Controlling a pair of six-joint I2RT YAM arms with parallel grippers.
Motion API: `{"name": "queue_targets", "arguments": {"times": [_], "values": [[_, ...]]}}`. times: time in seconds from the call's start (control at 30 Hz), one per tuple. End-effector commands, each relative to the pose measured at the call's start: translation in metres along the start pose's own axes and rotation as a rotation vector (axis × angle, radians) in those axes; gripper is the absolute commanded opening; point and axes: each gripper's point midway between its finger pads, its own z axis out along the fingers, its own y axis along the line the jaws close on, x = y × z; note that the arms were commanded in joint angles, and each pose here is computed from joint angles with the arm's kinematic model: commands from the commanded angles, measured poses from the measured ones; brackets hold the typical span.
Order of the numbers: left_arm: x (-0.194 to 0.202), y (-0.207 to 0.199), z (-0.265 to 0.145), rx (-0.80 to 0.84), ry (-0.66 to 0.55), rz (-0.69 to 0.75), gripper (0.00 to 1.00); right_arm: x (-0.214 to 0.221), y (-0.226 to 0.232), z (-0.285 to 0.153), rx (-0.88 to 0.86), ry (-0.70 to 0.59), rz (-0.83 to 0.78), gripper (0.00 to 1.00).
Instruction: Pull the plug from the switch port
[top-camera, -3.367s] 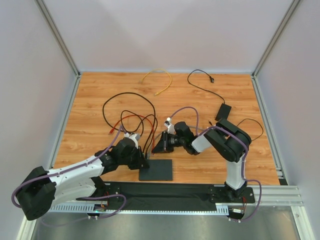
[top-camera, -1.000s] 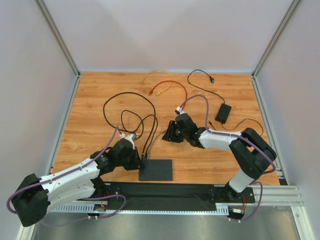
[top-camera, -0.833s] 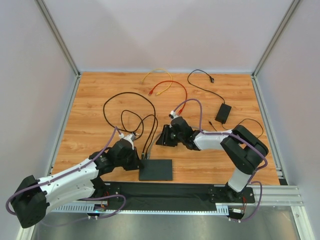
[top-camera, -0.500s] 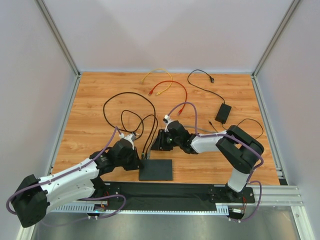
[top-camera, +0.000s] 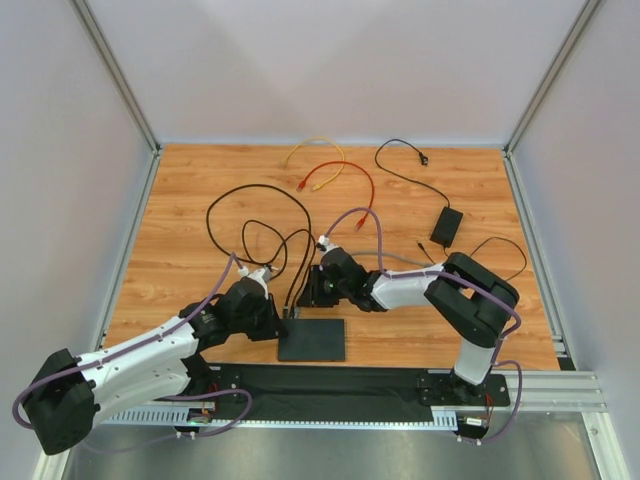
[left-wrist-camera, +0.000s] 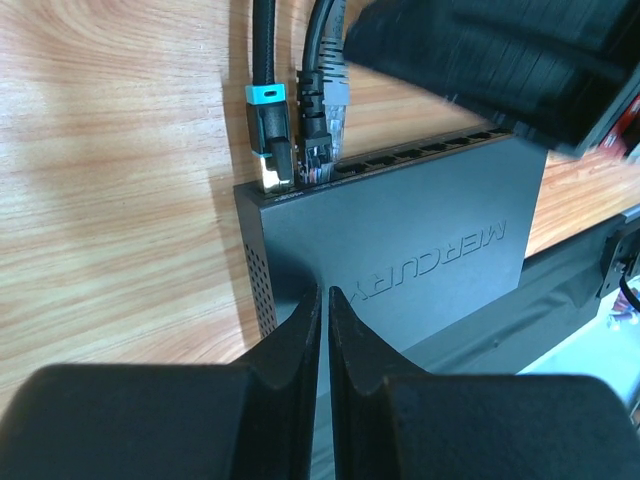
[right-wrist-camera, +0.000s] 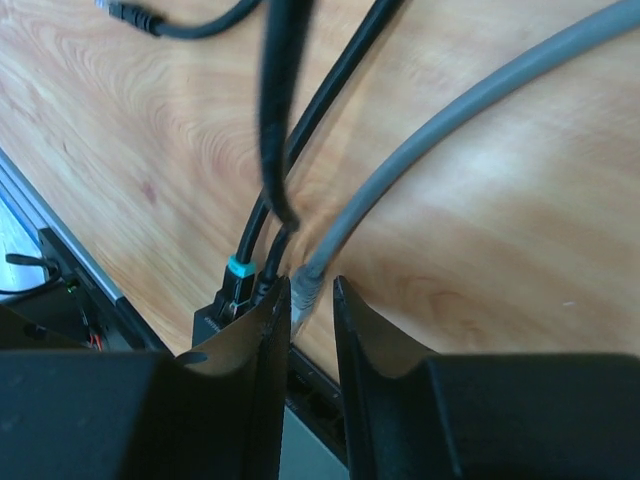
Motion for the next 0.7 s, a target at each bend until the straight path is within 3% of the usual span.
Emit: {"name": "queue_targets", "arguments": {"times": [0.0,0.47,0.67], "values": [[-0.007,-0.007,-0.005,0.010,-0.019,0.027,0.13,0.001,0.006,0.003,0.037,-0.017,-0.011,0.25],[-0.006,-0.005,-0.006,0.014,-0.020,0.028,0.13,0.013,-0.002,0.016,0.181,0.017,-0.087,0.26],[-0.005,-0.004,-0.007,0.010,-0.023,0.026,0.13,0.019,-0.022,0.015,0.332,0.016,-0.132,0.24]]}}
